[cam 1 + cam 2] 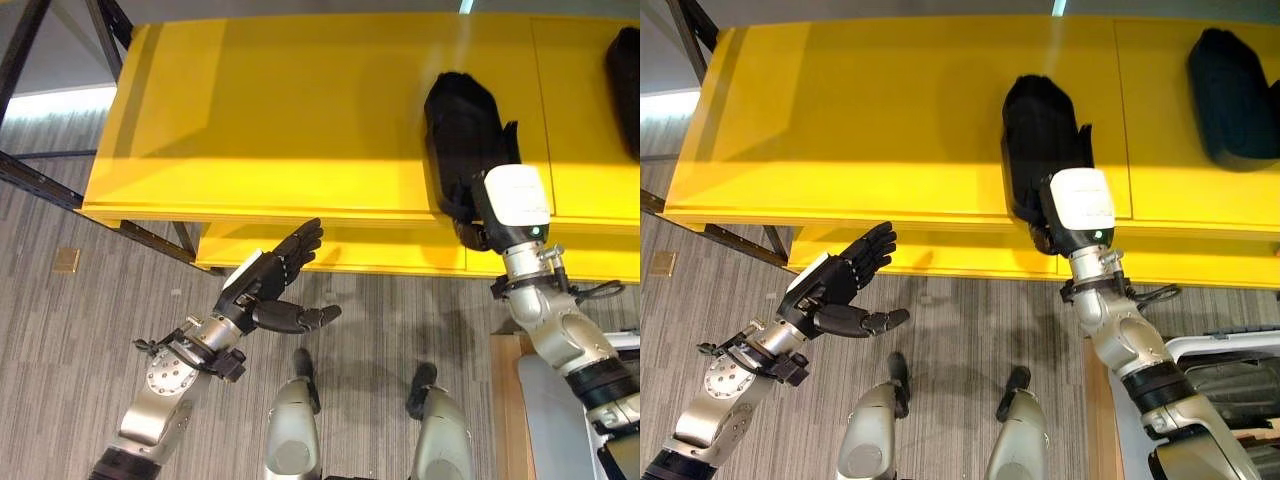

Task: Move parts from the plastic box to the shelf.

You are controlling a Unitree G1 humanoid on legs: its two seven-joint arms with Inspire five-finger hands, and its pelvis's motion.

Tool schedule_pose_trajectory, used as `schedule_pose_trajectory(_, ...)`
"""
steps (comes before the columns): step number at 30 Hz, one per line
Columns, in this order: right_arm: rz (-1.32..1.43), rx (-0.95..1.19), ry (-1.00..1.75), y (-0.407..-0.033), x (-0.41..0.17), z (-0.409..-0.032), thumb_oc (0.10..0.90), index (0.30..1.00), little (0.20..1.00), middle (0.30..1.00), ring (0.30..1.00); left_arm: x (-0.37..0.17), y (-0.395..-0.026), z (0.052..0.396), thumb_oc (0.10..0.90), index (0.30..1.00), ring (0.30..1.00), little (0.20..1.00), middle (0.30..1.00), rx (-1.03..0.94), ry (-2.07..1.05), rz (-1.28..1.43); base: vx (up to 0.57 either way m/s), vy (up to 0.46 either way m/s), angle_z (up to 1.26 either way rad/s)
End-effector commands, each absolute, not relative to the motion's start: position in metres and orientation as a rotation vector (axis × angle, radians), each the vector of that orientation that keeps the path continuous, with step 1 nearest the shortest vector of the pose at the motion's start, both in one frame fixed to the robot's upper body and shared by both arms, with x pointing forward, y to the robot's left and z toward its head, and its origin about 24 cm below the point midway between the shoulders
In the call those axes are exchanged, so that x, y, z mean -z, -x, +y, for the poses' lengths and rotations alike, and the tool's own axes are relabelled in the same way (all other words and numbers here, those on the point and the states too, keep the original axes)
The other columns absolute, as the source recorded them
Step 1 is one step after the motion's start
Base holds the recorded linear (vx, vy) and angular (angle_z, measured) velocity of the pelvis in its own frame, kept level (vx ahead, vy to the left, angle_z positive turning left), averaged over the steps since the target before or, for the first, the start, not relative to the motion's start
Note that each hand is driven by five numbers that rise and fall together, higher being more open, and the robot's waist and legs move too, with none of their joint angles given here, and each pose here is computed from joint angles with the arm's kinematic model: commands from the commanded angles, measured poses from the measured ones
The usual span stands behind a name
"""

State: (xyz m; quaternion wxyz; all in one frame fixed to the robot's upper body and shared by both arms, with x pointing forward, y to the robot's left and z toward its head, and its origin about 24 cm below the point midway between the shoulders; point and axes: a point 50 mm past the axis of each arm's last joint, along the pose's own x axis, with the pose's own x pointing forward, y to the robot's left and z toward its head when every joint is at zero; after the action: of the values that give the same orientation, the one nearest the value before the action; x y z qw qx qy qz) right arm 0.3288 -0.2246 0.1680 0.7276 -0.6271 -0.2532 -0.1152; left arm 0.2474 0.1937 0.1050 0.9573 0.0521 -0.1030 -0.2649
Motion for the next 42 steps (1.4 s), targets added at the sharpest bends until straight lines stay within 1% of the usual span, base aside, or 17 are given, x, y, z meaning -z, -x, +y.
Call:
schedule_pose_trajectory(1,-0.815,0.472,1.354,-0.335,-0.251,-0.226,0.4,0.3,0.3,0.3,0.3,-0.142,-0.247,0.176,0.9,1.0,1.0,1.0,1.0,0.588,-0.066,-0.434,-0.1,-0.055,-0.01)
schedule_pose_trajectory(4,-0.806,0.532,1.426,-0.34,-0.275,-0.235,0.4,0.3,0.3,0.3,0.3,-0.148,-0.25,0.173,0.9,1.0,1.0,1.0,1.0,0.611,-0.081,-0.445,-0.1,-0.076,-0.02)
schedule_pose_trajectory(20,-0.826,0.645,1.667,-0.35,-0.333,-0.246,0.4,0.3,0.3,0.3,0.3,-0.153,-0.254,0.172,0.9,1.0,1.0,1.0,1.0,0.666,-0.117,-0.436,-0.01,-0.074,-0.01)
schedule_pose_trajectory(23,-0.845,0.684,1.663,-0.35,-0.343,-0.248,0.4,0.3,0.3,0.3,0.3,-0.151,-0.253,0.172,0.9,1.0,1.0,1.0,1.0,0.672,-0.113,-0.426,0.04,-0.055,0.07)
schedule_pose_trajectory(34,-0.837,0.642,1.684,-0.355,-0.364,-0.232,0.4,0.3,0.3,0.3,0.3,-0.147,-0.251,0.169,0.9,1.0,1.0,1.0,1.0,0.671,-0.088,-0.394,0.04,-0.028,0.06)
schedule_pose_trajectory(42,-0.722,0.642,1.655,-0.362,-0.36,-0.235,0.4,0.3,0.3,0.3,0.3,-0.144,-0.252,0.166,0.9,1.0,1.0,1.0,1.0,0.678,-0.094,-0.385,0.03,0.003,0.01)
